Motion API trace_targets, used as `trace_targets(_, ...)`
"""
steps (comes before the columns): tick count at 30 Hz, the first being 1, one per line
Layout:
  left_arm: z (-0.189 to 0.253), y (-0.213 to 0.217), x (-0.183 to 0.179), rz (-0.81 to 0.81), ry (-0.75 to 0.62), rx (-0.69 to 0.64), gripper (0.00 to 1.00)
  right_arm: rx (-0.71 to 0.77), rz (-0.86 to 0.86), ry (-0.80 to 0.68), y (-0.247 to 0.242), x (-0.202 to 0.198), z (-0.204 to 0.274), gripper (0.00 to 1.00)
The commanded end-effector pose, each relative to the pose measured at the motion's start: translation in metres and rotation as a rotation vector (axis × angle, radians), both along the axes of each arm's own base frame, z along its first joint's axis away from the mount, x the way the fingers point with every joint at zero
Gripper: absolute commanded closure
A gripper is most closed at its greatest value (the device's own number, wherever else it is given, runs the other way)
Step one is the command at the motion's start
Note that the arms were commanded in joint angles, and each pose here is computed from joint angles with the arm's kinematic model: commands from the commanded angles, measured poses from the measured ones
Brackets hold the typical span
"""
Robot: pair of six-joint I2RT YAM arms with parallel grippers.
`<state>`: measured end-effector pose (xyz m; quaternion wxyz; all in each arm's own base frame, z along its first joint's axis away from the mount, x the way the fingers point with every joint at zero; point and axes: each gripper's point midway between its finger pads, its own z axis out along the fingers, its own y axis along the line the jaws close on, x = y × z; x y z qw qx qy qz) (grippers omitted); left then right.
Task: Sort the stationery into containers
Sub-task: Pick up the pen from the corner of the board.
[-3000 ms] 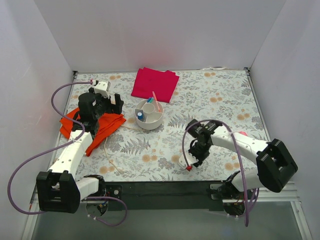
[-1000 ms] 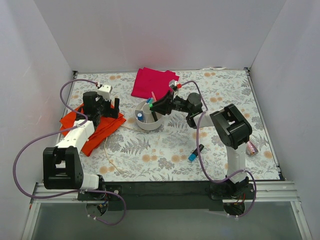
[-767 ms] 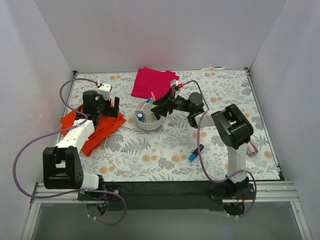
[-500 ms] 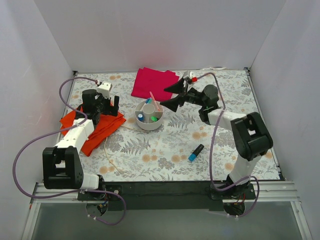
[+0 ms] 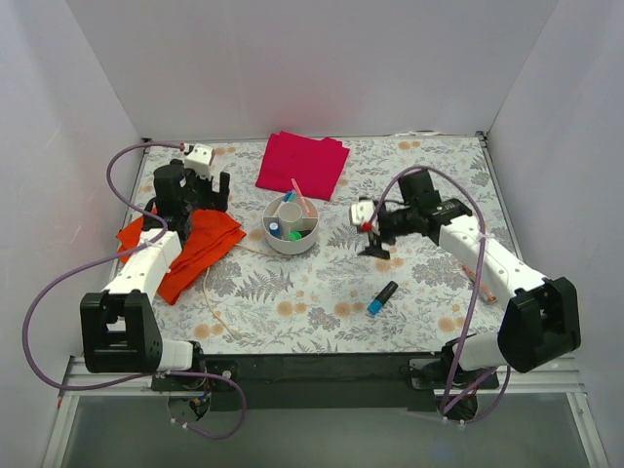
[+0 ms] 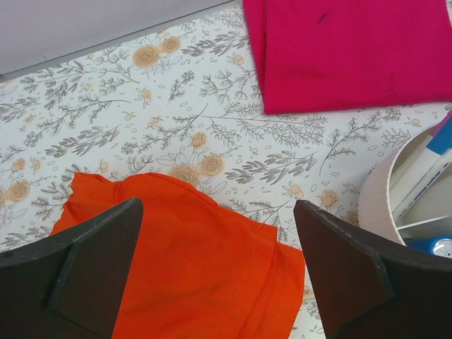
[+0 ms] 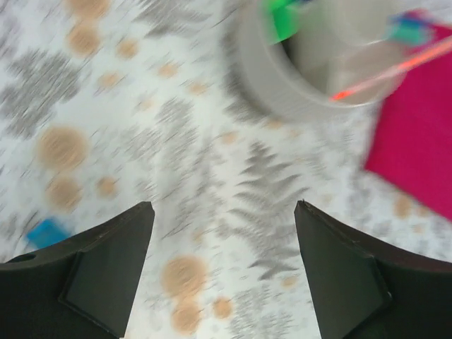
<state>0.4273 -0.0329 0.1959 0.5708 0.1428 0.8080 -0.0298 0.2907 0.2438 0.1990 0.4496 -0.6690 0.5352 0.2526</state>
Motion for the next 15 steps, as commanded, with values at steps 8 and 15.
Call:
trace_targets(8, 0.014, -0.003, -0.032, -0.002, -0.064, -0.047, 0.1, -0.477, 0.58, -0.143, -0.073, -0.134, -0.127, 0.2)
trace_targets(15, 0.015, -0.003, -0.036, -0.001, -0.059, -0.056, 0.11, -0.532, 0.594, -0.138, -0.064, -0.133, -0.148, 0.24)
